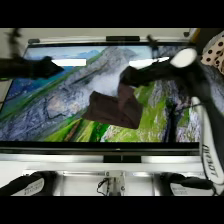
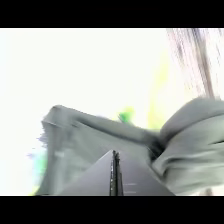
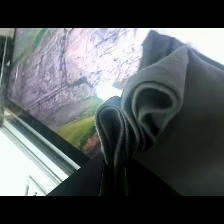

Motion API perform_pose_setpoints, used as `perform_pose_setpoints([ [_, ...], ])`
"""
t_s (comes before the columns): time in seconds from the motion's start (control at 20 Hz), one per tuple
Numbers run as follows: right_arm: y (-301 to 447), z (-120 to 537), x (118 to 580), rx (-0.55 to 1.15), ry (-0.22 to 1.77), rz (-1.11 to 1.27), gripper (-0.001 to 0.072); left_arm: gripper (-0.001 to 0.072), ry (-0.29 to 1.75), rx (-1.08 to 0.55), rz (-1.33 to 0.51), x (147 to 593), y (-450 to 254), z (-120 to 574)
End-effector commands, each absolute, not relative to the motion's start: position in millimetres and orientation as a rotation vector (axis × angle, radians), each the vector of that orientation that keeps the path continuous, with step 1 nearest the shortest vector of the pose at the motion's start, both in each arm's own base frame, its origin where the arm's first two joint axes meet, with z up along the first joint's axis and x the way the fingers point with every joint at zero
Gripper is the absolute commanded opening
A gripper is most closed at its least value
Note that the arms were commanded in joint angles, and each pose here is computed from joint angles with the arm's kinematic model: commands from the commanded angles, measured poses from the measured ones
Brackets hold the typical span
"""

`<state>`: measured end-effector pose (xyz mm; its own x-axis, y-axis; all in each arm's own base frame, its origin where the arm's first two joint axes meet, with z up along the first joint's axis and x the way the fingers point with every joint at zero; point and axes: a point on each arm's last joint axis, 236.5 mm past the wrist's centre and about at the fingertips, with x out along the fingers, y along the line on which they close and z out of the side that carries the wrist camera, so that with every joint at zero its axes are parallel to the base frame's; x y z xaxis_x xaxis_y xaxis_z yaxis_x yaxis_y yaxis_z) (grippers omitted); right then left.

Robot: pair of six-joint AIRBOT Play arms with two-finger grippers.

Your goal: Fold the shirts.

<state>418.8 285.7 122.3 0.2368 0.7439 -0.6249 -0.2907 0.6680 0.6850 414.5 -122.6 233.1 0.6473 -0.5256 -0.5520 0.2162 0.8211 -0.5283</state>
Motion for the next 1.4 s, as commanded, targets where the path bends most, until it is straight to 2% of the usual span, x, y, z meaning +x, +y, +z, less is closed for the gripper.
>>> perform_pose_setpoints([
  [0.0,372.3,47.9,425.0,0.511,1.156,0.765,0.0053,0.0028,0.658,-0.402,-0.296,352.2,-57.8,286.2],
  [0.1,401.9,12.4,421.7,0.572,1.201,0.757,0.0054,0.0029,0.634,-0.383,-0.286,329.4,-54.6,299.2],
  [0.15,411.4,0.3,420.1,0.612,1.224,0.752,0.0084,0.0028,0.626,-0.373,-0.291,321.1,-57.1,303.9],
  [0.2,420.0,-7.1,419.0,0.664,1.244,0.749,0.0278,0.0029,0.618,-0.368,-0.295,316.7,-58.7,306.9],
  [0.25,426.4,-8.5,418.3,0.713,1.255,0.756,0.0596,0.0029,0.614,-0.366,-0.298,315.0,-60.2,308.5],
  [0.3,427.6,-4.2,418.5,0.741,1.257,0.776,0.0648,0.0028,0.614,-0.366,-0.300,315.1,-60.7,308.3],
  [0.45,397.4,16.5,418.0,0.676,1.263,0.836,0.0648,0.0029,0.633,-0.372,-0.299,320.1,-60.1,301.5],
  [0.55,342.3,21.3,421.6,0.520,1.283,0.790,0.0646,0.0029,0.655,-0.384,-0.295,323.1,-59.3,289.3],
  [0.7,188.7,-4.1,419.7,0.198,1.443,0.436,0.0646,0.0029,0.717,-0.407,-0.289,324.6,-58.9,262.7],
  [0.75,145.6,-13.0,407.8,0.165,1.531,0.349,0.0646,0.0029,0.729,-0.405,-0.290,324.6,-59.0,256.9],
  [0.85,104.8,-34.3,373.2,0.285,1.704,0.296,0.0664,0.0029,0.741,-0.408,-0.289,324.9,-58.8,251.6],
  [1.0,123.7,-65.4,355.9,0.491,1.724,0.360,0.0665,0.0029,0.726,-0.410,-0.285,327.4,-57.8,253.9],
  [1.2,149.6,-85.0,370.2,0.494,1.637,0.369,0.0664,0.0029,0.711,-0.428,-0.305,328.5,-62.7,258.5],
  [1.35,189.4,-98.6,368.1,0.534,1.648,0.447,0.0664,0.0029,0.690,-0.431,-0.300,332.0,-61.6,262.1],
])
